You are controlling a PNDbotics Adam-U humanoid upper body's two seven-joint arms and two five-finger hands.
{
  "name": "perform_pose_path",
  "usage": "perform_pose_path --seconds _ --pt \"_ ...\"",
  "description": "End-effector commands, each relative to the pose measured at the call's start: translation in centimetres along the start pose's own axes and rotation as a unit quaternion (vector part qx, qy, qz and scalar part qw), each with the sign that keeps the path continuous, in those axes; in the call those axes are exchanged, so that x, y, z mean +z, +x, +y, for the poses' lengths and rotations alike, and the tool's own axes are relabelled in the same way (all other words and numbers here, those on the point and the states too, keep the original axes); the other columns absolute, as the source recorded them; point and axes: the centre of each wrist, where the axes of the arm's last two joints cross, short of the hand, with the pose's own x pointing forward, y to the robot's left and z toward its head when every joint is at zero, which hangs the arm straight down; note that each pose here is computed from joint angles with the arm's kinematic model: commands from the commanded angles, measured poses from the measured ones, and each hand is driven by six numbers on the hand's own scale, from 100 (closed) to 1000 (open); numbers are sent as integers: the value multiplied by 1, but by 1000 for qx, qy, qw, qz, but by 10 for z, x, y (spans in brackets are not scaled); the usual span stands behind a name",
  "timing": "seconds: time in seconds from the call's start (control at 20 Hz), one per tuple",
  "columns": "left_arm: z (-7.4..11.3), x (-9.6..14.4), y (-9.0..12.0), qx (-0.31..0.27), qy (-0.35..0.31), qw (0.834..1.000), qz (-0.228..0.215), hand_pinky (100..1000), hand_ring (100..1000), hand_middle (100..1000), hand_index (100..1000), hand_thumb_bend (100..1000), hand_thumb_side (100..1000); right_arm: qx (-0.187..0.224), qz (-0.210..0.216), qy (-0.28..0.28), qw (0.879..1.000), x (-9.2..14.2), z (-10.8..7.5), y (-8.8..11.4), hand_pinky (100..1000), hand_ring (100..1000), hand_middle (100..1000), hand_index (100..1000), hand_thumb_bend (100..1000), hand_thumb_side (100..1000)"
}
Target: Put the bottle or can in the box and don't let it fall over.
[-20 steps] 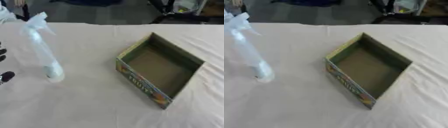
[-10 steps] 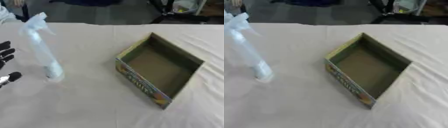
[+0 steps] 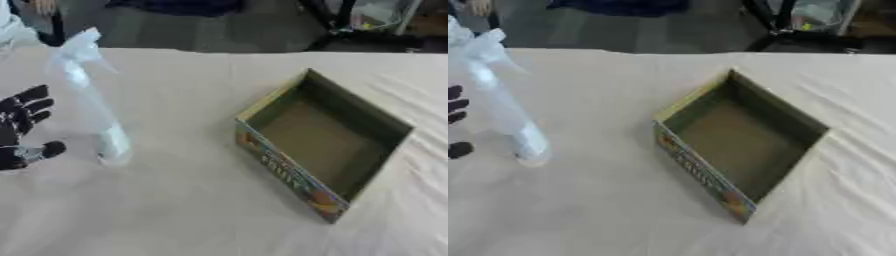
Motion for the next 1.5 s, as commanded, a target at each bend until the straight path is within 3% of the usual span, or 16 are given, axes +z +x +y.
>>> perform_pose_path --seconds 0.05,0.45,0.9,1.1,1.2,1.35,1.45,1.5 --pt "11 -11 10 -26 -19 999 8 1000 958 962 842 796 100 -5 -18 5 1000 -8 0 3 1000 921 840 841 100 659" --pt "1 -44 14 -14 -96 995 15 1000 958 963 838 792 100 -10 -17 3 1000 -9 1 3 1000 925 840 844 100 664" --pt "-17 -79 10 -42 -163 985 36 1000 947 950 825 795 100 -16 -15 0 1000 -10 3 3 1000 930 840 847 100 665" --pt "-27 -87 4 -37 -187 981 44 958 821 844 739 746 100 -18 -16 -2 1000 -10 4 3 1000 926 836 841 100 665" --pt "-29 -89 3 -35 -195 979 44 892 764 796 698 665 100 -19 -16 -2 1000 -10 4 3 1000 927 835 842 100 665" --pt "-33 -92 4 -33 -194 980 39 797 640 689 584 100 100 -19 -15 -4 1000 -10 4 3 1000 928 834 843 100 666" --pt "-34 -93 5 -36 -181 982 33 745 565 592 478 100 100 -20 -15 -3 1000 -10 4 3 1000 927 832 842 100 666" --pt "-34 -94 6 -40 -168 985 28 712 546 560 445 100 226 -21 -15 -3 1000 -10 4 3 1000 928 832 842 100 666"
